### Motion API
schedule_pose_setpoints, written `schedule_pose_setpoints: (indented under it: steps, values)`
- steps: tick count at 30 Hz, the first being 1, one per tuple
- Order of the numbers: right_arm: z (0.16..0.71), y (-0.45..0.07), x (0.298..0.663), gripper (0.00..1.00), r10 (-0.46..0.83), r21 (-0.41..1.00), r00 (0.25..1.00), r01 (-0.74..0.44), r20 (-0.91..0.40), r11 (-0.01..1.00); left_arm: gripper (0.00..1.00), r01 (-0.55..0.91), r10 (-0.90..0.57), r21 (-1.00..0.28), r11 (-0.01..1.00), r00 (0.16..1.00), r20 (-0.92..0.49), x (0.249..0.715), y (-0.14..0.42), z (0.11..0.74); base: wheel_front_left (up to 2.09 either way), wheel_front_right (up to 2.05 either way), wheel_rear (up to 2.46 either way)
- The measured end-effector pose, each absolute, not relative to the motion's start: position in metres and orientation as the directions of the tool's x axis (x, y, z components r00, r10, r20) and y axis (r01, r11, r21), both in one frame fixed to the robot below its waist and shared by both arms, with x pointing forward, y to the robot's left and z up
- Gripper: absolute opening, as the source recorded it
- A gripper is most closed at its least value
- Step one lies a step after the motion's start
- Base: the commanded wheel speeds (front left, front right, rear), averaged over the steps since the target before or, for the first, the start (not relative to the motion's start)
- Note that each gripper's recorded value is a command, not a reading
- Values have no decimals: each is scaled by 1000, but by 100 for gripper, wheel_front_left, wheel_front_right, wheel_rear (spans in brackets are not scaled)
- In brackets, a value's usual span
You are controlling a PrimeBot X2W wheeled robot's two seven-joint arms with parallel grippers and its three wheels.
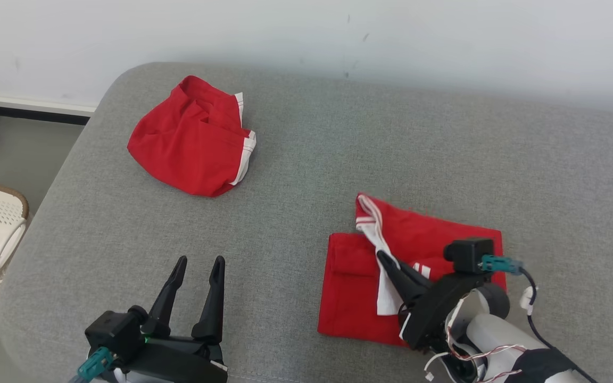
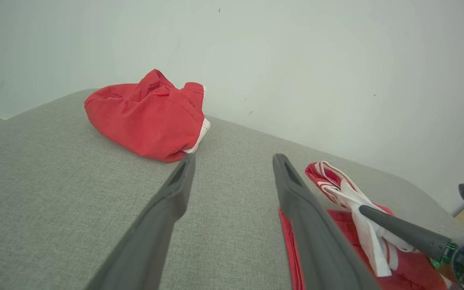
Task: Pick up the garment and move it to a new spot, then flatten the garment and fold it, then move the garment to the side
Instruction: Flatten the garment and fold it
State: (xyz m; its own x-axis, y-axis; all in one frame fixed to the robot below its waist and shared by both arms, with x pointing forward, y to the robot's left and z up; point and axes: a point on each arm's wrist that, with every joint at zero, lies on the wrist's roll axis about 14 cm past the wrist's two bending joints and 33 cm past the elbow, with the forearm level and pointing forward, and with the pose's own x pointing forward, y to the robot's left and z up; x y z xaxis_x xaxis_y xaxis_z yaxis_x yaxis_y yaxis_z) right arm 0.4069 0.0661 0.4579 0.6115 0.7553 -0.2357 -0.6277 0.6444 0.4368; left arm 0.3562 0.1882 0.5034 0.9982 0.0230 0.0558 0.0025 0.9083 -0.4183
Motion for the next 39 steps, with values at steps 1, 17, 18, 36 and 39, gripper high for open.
schedule_pose_setpoints:
  steps: [1, 17, 18, 36, 39]
  values:
    - [454, 68, 404, 0, 759, 436, 602, -630, -250, 643, 100, 1, 24, -419, 908, 998, 55, 356, 188, 503, 0, 0, 0]
    - [447, 98, 387, 100, 794, 456, 533, -652, -292, 606, 100, -14, 37, -420, 907, 998, 47, 354, 192, 501, 0, 0, 0]
    - [446, 100, 384, 100, 798, 458, 524, -656, -297, 601, 100, -15, 38, -420, 907, 998, 47, 354, 192, 501, 0, 0, 0]
    - [481, 102, 379, 100, 812, 513, 567, -661, -137, 548, 100, 2, 29, -420, 907, 997, 66, 358, 191, 506, 0, 0, 0]
    - [484, 86, 383, 100, 789, 519, 605, -643, -107, 564, 100, 9, 23, -421, 907, 997, 70, 359, 189, 507, 0, 0, 0]
